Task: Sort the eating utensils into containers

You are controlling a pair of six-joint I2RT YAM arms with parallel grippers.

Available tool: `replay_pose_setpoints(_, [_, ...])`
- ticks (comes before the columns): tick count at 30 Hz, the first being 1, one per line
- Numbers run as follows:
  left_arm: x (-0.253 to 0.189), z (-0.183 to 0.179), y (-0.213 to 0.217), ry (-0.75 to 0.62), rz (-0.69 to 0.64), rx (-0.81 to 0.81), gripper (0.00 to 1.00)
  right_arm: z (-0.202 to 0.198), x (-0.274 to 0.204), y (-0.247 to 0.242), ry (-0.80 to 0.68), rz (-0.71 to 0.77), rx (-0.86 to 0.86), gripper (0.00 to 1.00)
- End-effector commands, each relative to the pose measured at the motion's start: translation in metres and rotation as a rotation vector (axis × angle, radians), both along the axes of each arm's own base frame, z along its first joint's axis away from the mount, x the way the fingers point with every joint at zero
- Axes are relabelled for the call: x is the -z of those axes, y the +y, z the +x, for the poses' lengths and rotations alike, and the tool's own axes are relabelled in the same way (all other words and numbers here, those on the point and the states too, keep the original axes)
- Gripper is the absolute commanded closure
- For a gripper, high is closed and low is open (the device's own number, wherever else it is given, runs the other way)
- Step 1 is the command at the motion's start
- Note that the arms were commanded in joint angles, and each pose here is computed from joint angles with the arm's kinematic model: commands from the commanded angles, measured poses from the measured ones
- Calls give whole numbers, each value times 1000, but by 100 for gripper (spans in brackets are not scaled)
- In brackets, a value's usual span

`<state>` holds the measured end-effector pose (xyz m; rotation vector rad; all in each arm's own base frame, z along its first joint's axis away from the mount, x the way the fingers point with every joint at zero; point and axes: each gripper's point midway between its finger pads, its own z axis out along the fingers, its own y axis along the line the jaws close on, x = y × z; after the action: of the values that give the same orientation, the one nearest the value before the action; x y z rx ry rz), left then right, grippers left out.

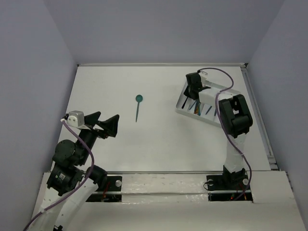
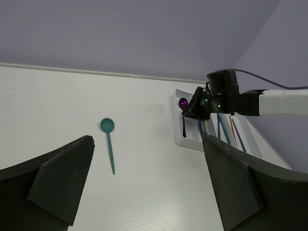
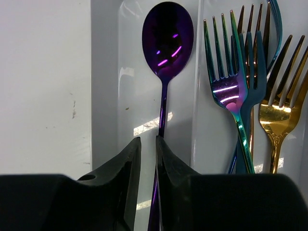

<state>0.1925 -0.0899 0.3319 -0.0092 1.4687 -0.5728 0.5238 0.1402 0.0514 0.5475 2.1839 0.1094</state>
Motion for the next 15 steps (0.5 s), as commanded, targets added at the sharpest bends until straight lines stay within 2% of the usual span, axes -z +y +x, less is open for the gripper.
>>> replay_pose_setpoints(1, [-16,1,1,-48,-20,-4,1,15,-39,2,-93,20,-8,73])
replay_pose_setpoints(6, [-17,1,0,-51,-21,0,1,9,-91,27,-224,32,-129,65])
replay_pose_setpoints(8, [-18,1,0,-51,-23,-1,1,-8,-111,72,-269,-13,-253,54])
replay_pose_setpoints(11, [-18,1,0,-52,-22,-1,1,-23,-114,121,-278,-53,-360,49])
replay_pose_setpoints(15, [-17,3,1,-48,-20,-12,1,-54,-94,195,-242,-80,-493,48])
